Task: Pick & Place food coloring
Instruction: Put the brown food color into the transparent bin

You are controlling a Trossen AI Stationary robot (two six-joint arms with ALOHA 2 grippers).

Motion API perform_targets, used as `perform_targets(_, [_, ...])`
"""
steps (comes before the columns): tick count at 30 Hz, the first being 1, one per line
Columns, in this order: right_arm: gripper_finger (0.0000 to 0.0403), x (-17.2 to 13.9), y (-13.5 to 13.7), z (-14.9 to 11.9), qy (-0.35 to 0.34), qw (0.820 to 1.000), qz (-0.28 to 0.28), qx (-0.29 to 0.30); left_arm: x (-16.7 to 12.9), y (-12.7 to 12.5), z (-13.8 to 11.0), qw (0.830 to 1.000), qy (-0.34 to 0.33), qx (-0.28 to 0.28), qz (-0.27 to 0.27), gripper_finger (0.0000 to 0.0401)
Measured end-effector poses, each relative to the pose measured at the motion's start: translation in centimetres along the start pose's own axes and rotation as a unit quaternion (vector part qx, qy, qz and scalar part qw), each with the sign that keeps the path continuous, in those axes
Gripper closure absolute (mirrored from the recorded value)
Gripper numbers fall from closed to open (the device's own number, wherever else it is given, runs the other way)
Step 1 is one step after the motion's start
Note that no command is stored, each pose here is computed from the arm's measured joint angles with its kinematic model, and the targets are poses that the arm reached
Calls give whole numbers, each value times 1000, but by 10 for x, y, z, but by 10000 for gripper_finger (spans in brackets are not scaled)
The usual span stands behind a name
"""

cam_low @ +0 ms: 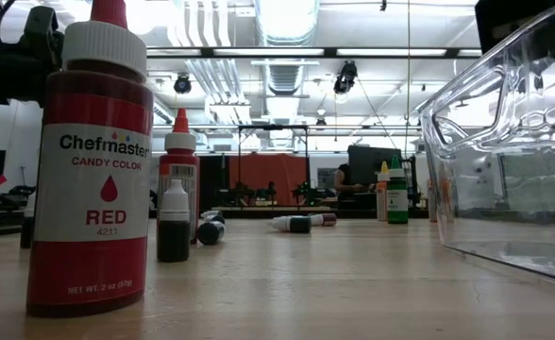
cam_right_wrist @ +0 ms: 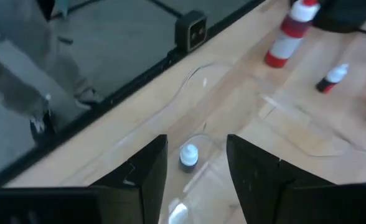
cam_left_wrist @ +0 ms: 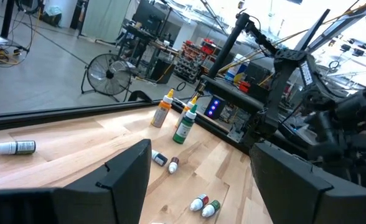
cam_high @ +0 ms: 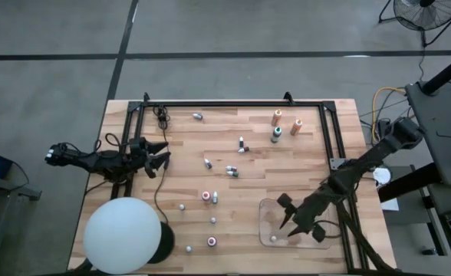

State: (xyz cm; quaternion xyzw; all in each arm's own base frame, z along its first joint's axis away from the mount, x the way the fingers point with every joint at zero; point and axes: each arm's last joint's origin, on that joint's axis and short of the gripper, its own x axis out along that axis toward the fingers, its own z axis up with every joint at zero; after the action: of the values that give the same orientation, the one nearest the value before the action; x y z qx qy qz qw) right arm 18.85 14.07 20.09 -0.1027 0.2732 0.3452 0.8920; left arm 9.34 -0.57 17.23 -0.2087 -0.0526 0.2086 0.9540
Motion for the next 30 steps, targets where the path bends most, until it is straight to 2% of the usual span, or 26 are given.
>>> perform_targets(4, [246,-15,-1,5,-20,999,-34,33,0,0,0,1000,0,0,0,156])
perform_targets(9, [246,-27,-4,10,-45,990,-111,75,0,0,0,1000,0,0,0,156])
perform_targets(15, [246,-38,-9,14,-83,965,-200,148,0,0,0,1000,0,0,0,156])
perform_targets(20, [245,-42,-12,11,-98,944,-259,182,0,0,0,1000,0,0,0,156])
perform_targets(23, [245,-42,-14,9,-95,942,-268,181,0,0,0,1000,0,0,0,156])
perform_targets(26, [245,-41,-19,8,-81,951,-249,163,0,0,0,1000,0,0,0,156])
perform_targets(30, [245,-41,-36,0,-52,952,-234,188,0,0,0,1000,0,0,0,156])
